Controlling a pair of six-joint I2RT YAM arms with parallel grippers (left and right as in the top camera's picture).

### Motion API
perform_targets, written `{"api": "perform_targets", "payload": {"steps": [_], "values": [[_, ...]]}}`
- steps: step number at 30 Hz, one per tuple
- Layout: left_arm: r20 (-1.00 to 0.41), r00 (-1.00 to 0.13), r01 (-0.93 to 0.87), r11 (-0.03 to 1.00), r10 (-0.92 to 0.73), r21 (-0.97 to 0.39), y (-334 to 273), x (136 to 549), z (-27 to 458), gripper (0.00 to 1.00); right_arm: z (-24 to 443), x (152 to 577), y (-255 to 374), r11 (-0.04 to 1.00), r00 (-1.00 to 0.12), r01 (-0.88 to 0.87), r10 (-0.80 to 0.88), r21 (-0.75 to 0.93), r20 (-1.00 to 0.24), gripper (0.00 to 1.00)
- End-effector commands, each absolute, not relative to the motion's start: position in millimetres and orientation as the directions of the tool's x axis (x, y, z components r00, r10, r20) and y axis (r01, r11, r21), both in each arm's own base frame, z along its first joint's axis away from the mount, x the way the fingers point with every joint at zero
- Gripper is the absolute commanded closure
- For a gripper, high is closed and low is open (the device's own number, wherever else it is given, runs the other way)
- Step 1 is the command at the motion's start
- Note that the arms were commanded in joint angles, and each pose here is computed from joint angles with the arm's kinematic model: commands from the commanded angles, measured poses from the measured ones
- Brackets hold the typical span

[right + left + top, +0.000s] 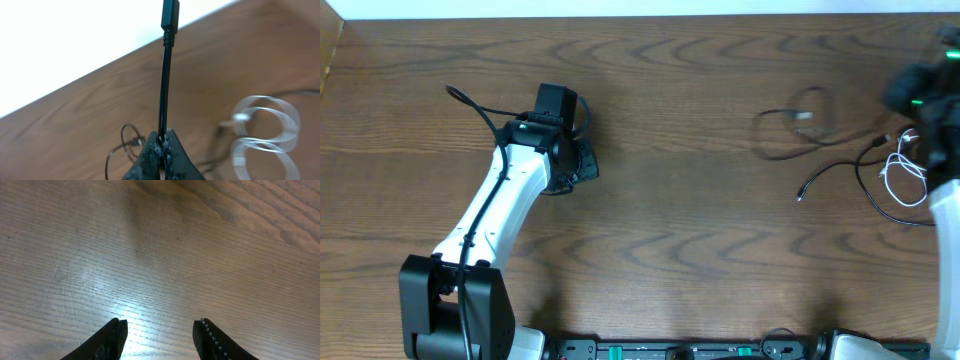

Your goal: Untangle cables

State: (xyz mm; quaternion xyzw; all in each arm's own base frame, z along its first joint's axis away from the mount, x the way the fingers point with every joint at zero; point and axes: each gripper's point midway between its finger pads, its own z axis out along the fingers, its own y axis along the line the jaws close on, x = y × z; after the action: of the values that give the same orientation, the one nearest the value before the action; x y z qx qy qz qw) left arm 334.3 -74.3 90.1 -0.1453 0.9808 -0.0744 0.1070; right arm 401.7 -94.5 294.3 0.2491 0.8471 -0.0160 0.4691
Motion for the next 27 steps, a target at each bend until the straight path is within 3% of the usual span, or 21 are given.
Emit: {"api": "perform_targets", "payload": {"steps": [1,5,9,12,14,22,27], "values": [[-0.186,-0.933,-0.276,0.945,-0.307,-0.175,-74,337,90,0.52,301,373,-166,0.764,-0.338,0.618,0.472,0.187,-0.814,0.99],[-0.186,-0.933,-0.276,0.945,-0.307,-0.175,-74,337,90,0.52,292,348,-206,0.657,-0.269,0.719,0.565,0.228,-0.78,0.99],[-0.186,-0.933,-0.277,0.945,-0.308,-0.175,-74,337,90,0.52,275,343,-219,0.641,-0.285,0.723,0.616,0.257,-0.734,0.95],[-0.186,-0.933,-0.276,0.945,-0.307,-0.175,-74,337,90,0.52,257,349,-214,0.652,-0.33,0.708,0.646,0.272,-0.688,0.51],[-0.186,-0.933,-0.276,0.945,-0.307,-0.175,-74,337,90,0.52,244,357,-204,0.685,-0.386,0.668,0.654,0.291,-0.651,0.34],[-0.23,-0.936,-0.226,0.957,-0.265,-0.182,-75,346,93,0.52,200,387,-131,0.787,-0.631,0.432,0.613,0.44,-0.476,0.36],[-0.307,-0.928,-0.155,0.967,-0.212,-0.2,-85,363,99,0.47,176,390,-78,0.869,-0.784,0.285,0.454,0.404,-0.423,0.33]]}}
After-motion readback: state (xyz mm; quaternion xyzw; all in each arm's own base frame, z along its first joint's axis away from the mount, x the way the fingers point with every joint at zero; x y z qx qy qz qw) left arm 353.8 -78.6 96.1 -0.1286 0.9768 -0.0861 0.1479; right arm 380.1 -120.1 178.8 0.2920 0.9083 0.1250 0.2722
